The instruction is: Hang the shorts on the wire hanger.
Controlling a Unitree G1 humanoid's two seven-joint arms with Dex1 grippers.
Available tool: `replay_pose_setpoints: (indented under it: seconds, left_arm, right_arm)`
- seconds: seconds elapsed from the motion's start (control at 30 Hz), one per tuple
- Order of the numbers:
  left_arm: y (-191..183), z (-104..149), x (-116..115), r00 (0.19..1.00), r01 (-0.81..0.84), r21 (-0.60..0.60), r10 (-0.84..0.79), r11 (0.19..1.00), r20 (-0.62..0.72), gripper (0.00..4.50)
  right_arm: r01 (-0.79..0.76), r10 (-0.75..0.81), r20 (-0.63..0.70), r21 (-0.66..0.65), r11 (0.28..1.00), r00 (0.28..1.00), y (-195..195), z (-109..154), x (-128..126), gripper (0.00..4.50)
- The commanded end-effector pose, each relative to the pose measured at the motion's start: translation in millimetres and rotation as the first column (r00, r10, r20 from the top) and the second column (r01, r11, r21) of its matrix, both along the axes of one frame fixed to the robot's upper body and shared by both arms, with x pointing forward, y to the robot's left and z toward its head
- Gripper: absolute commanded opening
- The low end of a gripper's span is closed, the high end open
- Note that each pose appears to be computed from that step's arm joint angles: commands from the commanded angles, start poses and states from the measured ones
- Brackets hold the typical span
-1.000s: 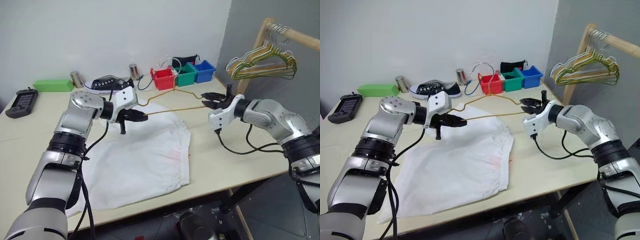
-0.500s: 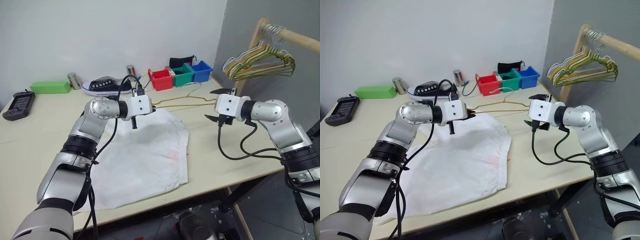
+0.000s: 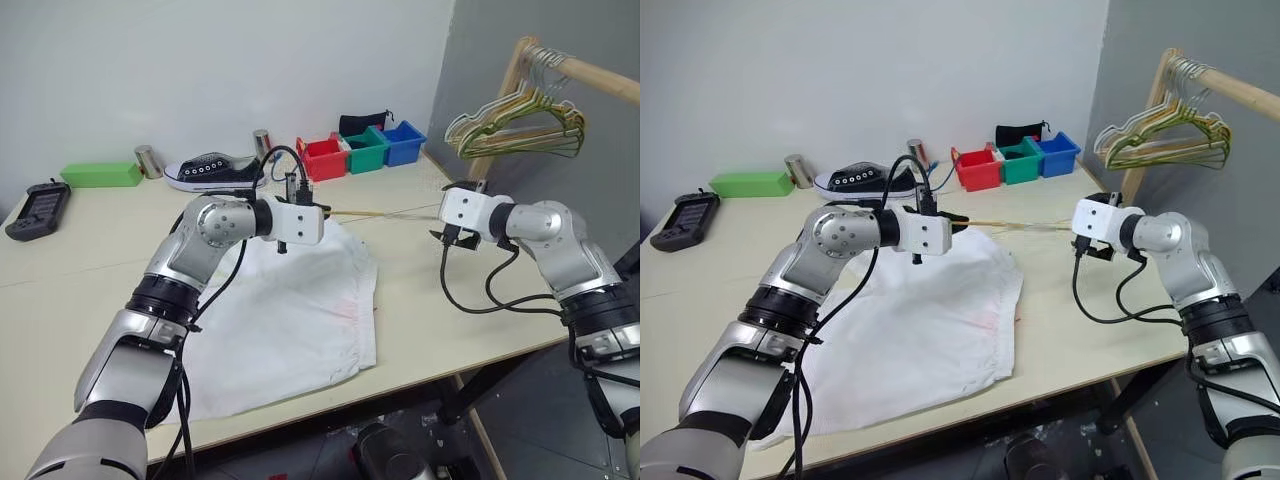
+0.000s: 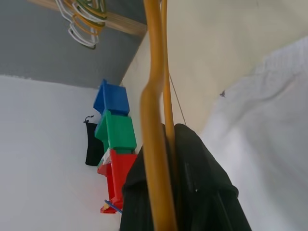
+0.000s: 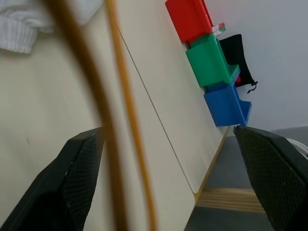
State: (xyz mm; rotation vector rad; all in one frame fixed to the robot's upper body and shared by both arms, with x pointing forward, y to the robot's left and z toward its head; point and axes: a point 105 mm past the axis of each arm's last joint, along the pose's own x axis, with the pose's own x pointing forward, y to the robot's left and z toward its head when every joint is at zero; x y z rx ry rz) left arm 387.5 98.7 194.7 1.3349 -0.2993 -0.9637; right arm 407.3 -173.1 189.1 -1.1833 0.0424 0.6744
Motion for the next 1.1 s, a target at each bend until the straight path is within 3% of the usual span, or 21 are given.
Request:
replay_pose_setpoints:
  seconds: [0.03,0.33,0.57,0.73,0.77,0.93,1.1]
  left_arm:
    - [-3,8,-5,0.998,0.029,0.019,-0.030,0.999,0.064,0.00]
    - [-2,8,-3,0.997,0.020,0.032,-0.023,0.999,0.076,0.00]
    - [-4,13,-1,0.993,0.029,0.035,-0.033,0.999,0.112,0.00]
    - [-7,21,0,0.988,0.045,0.006,-0.046,0.999,0.148,0.00]
    - [-8,23,0,0.988,0.052,-0.007,-0.050,0.999,0.144,0.56]
    - [-8,36,-2,0.983,0.073,-0.066,-0.060,0.995,0.173,1.59]
    - [-11,53,-20,0.989,0.126,-0.209,-0.106,0.970,0.104,2.66]
  right_arm:
    - [-0.039,0.040,0.054,-0.016,0.999,0.998,7,16,0,3.68]
    - [-0.037,0.041,0.062,-0.067,0.997,0.997,2,12,0,1.39]
    - [-0.035,0.041,0.067,-0.096,0.995,0.997,-2,10,0,0.04]
    - [-0.039,0.046,0.063,-0.105,0.994,0.997,-3,9,-1,0.04]
    - [-0.047,0.054,0.061,-0.110,0.993,0.997,-1,8,-2,0.00]
    - [-0.050,0.052,0.022,-0.087,0.995,0.998,-1,1,-6,0.00]
    - [-0.006,0.002,-0.085,-0.043,0.999,0.996,-16,-16,-14,0.00]
